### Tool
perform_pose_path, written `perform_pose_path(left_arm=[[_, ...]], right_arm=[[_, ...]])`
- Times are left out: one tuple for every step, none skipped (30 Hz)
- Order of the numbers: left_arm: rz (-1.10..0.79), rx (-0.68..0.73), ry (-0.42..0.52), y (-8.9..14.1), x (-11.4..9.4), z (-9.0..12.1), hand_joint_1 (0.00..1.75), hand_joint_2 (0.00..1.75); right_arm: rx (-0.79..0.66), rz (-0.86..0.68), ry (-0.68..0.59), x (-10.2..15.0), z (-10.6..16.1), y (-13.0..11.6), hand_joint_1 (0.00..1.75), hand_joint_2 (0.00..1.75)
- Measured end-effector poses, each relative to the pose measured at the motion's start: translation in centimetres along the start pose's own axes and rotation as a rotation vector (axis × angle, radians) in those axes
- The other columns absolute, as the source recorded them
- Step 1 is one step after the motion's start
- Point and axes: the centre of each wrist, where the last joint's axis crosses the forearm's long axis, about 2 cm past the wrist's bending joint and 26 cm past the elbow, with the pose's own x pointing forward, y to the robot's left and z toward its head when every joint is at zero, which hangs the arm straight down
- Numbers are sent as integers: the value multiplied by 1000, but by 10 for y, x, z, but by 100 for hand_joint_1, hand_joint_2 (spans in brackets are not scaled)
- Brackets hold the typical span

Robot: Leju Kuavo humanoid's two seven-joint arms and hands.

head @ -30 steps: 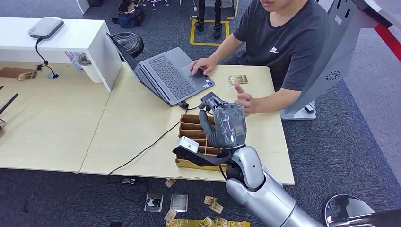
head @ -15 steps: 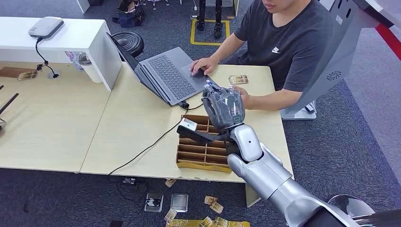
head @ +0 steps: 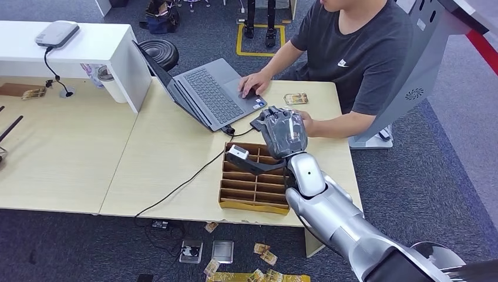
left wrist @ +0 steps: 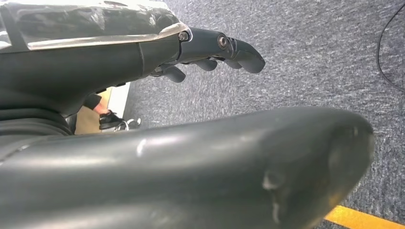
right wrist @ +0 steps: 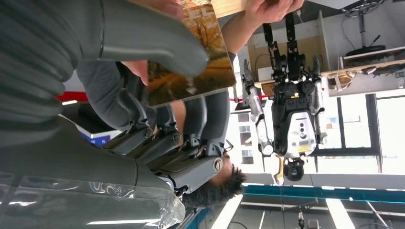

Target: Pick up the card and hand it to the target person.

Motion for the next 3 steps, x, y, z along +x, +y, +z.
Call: perform_pose_path(left_arm=[[0, 0, 0, 0, 0, 0, 0, 0], [0, 0, 0, 0, 0, 0, 0, 0], [-1, 0, 0, 0, 0, 0, 0, 0]], right_arm=[[0, 7, -3, 0, 1, 1, 0, 175], [1, 14, -7, -1, 2, 1, 0, 175], [1, 17, -8, -1, 2, 2, 0, 175]])
